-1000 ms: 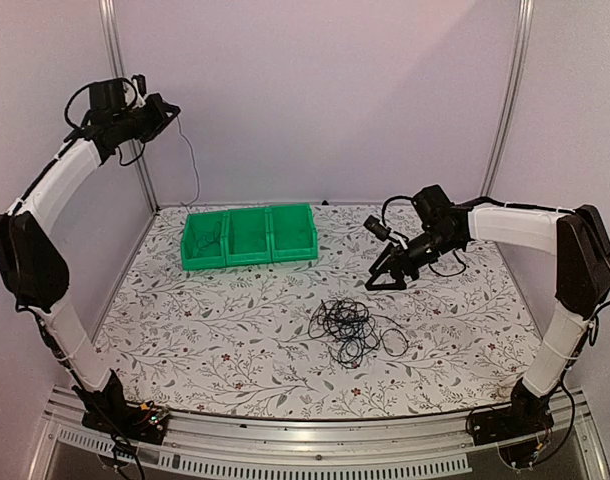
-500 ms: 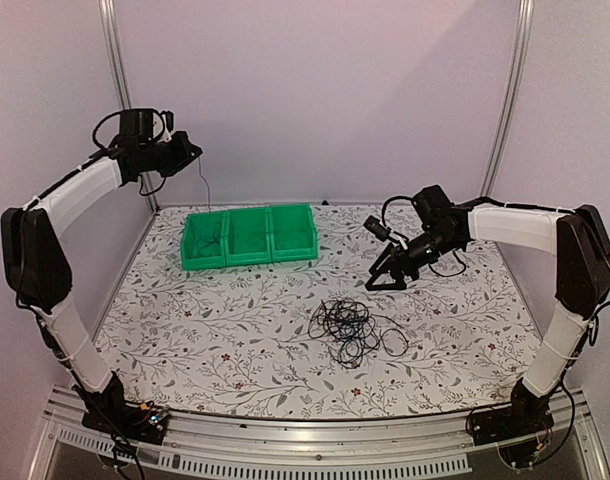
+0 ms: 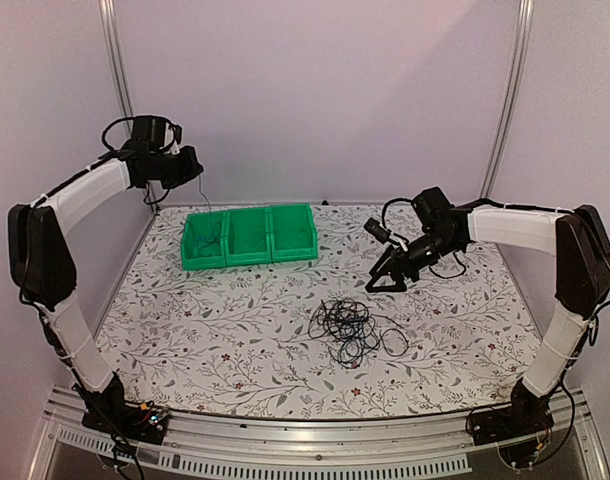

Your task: Untangle the cables

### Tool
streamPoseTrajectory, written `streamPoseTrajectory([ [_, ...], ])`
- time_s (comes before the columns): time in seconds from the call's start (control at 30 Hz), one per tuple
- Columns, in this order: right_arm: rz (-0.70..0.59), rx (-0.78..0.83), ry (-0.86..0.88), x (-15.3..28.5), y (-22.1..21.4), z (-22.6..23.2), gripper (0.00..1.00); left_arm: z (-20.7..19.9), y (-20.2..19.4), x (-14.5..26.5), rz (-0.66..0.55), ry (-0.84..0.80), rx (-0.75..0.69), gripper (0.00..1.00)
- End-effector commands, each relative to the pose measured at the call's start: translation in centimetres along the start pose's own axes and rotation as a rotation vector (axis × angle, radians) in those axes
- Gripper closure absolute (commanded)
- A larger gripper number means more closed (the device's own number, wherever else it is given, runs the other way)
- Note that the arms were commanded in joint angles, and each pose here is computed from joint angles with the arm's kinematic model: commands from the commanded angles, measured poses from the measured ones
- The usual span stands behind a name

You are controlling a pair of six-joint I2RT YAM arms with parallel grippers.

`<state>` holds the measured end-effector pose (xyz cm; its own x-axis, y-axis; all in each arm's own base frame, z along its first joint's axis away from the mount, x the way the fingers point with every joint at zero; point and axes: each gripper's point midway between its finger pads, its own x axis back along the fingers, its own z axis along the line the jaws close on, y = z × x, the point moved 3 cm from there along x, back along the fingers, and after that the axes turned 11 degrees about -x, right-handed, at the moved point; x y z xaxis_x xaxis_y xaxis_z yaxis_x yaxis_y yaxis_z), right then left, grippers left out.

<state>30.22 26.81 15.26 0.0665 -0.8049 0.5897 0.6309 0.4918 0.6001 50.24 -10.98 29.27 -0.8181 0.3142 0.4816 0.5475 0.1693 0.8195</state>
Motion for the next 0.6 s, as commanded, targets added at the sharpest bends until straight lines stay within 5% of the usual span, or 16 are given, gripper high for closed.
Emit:
streamPoseTrajectory([
  [0.0, 0.0, -0.006, 0.021, -0.4, -0.3, 0.1, 0.1, 3.4, -2.0, -0.9, 0.062, 0.191, -0.039, 1.0],
  [0.37, 0.003, -0.02, 0.022, -0.4, -0.2, -0.1, 0.1, 5.7, -6.8, -5.5, 0.141, 0.449, -0.059, 1.0],
  [0.57, 0.008, -0.014, 0.01, -0.3, -0.7, 0.1, 0.1, 5.2, -10.1, -7.6, 0.215, 0.409, -0.037, 1.0],
])
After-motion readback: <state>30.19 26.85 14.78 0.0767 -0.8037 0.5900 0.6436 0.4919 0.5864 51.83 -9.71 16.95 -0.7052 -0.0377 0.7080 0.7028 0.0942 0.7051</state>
